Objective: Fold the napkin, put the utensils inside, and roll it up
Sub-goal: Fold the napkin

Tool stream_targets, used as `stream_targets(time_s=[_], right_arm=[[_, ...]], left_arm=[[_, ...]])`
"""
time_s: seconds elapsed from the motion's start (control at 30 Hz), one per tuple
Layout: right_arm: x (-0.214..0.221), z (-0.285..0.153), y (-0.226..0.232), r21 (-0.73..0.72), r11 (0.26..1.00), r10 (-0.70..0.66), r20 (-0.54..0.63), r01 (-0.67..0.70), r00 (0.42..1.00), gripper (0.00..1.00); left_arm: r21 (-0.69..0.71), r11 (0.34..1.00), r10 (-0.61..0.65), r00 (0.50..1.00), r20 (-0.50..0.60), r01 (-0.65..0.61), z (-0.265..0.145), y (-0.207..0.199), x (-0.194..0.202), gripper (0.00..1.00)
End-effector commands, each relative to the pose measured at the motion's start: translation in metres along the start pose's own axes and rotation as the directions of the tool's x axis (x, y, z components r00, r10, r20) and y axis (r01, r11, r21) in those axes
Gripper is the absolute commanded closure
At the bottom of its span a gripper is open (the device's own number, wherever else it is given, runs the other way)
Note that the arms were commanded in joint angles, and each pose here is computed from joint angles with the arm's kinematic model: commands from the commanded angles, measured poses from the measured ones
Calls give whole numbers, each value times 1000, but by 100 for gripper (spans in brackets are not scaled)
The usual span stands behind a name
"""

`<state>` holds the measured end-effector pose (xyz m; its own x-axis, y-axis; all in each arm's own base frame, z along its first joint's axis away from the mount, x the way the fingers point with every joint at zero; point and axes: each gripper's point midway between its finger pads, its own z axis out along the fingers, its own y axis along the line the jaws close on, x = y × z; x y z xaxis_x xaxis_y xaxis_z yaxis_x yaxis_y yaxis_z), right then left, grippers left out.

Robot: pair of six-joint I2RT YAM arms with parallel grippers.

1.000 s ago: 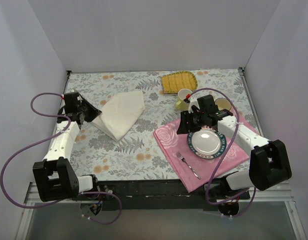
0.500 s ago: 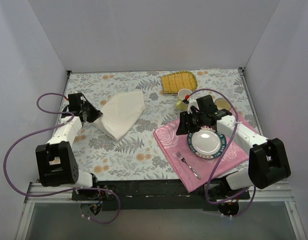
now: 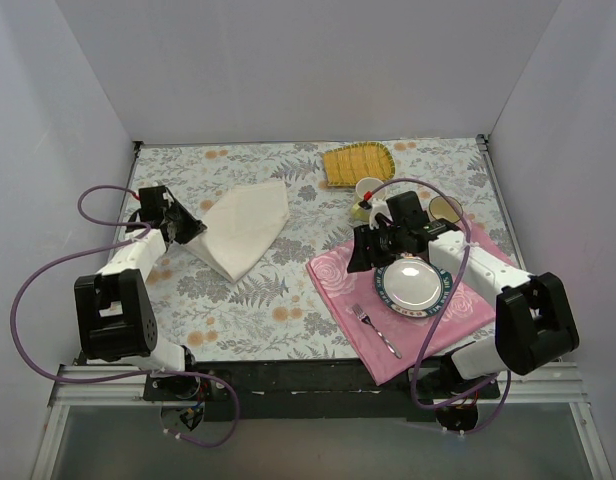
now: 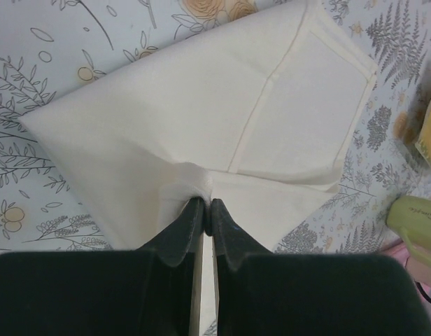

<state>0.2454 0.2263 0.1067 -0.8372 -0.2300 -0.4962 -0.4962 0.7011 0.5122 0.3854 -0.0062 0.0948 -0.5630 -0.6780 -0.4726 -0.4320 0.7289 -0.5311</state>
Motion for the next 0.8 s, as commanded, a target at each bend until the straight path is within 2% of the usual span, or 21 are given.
stream_targets(time_s=[0.0, 0.27, 0.47, 0.53, 0.63, 0.7, 0.77], right_arm=[[-20, 1, 13, -38, 999, -28, 43, 29, 999, 43], [-23, 5, 17, -53, 998, -34, 40, 37, 999, 43], [-30, 12, 28, -85, 995, -47, 47, 51, 998, 43], [-34, 17, 34, -98, 994, -54, 46, 58, 997, 43], [-43, 29, 45, -129, 989, -66, 50, 72, 997, 43], [-47, 43, 55, -166, 984, -58, 41, 64, 997, 43], [-63, 50, 68, -193, 978, -73, 64, 84, 995, 43]], left_arm=[[136, 990, 16, 997, 79, -26, -16, -31, -20, 100], [111, 993, 31, 996, 84, -40, -8, -28, -26, 100], [-40, 998, 41, 996, 74, -38, 17, 4, -25, 96], [-92, 995, 34, 995, 92, -26, 19, 14, -28, 84], [-186, 982, 50, 986, 162, -19, 12, 25, -43, 60], [-212, 977, 73, 978, 196, -30, 3, 20, -52, 48], [-229, 973, 74, 973, 220, -23, -4, 15, -63, 46]])
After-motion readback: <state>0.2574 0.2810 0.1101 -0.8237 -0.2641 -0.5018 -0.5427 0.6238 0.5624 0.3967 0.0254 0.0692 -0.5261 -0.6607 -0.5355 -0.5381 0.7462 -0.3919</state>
